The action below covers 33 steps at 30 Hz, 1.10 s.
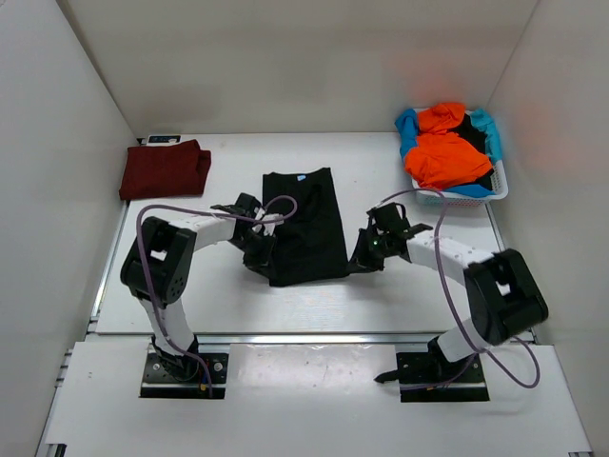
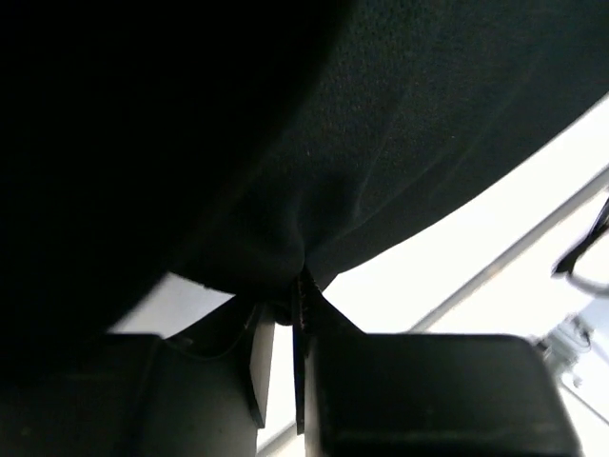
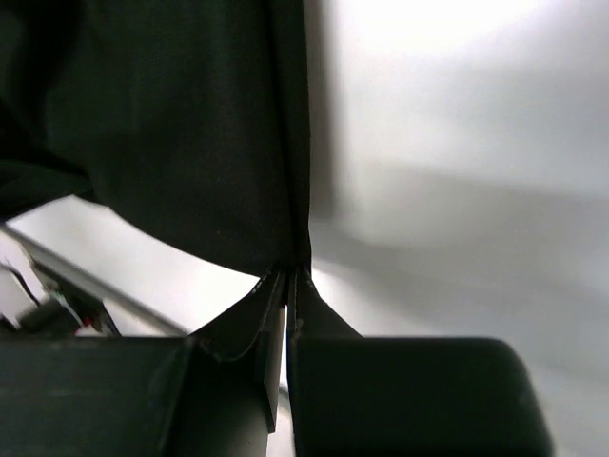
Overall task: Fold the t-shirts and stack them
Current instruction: Fold the folded rectangular tshirt in 1/3 of the way
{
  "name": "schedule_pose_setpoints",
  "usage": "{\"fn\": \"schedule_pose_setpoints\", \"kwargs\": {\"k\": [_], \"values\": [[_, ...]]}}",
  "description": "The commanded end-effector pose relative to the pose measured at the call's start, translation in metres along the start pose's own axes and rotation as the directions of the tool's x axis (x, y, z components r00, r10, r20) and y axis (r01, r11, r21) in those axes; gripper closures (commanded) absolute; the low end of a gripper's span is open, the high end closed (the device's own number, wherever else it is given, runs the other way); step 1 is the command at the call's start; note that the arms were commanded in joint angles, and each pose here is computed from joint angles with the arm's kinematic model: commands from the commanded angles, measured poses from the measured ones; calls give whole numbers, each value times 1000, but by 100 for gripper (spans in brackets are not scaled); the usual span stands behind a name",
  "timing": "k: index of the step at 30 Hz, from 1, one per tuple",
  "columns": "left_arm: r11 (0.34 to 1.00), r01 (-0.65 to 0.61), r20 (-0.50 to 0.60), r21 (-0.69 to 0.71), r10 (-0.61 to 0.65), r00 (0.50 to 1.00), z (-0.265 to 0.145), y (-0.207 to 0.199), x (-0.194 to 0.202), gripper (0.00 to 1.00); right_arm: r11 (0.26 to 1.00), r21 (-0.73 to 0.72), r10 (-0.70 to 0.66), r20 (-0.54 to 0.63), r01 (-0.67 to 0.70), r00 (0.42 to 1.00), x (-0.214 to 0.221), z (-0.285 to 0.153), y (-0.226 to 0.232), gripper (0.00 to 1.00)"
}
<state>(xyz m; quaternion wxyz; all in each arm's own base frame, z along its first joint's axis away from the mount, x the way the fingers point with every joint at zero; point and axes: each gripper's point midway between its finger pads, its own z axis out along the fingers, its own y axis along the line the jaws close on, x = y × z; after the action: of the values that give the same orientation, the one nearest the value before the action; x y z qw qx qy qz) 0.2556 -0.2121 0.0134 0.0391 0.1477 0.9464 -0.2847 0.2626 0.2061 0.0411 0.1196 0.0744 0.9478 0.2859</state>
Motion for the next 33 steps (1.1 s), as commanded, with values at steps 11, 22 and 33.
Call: {"fn": "schedule_pose_setpoints", "kwargs": {"k": [11,22,33], "values": [[975,-217,-122,-47,210,970,-68,-18,94,1,998,-50,-35,16,36,999,91,-54,4,51],[958,-234,171,-164,262,950,-91,-16,9,7,990,-6,-139,102,140,985,21,-69,25,50],[969,-193,191,-151,220,957,-57,-17,-47,9,987,-39,-153,78,157,985,-16,-42,47,51]]}}
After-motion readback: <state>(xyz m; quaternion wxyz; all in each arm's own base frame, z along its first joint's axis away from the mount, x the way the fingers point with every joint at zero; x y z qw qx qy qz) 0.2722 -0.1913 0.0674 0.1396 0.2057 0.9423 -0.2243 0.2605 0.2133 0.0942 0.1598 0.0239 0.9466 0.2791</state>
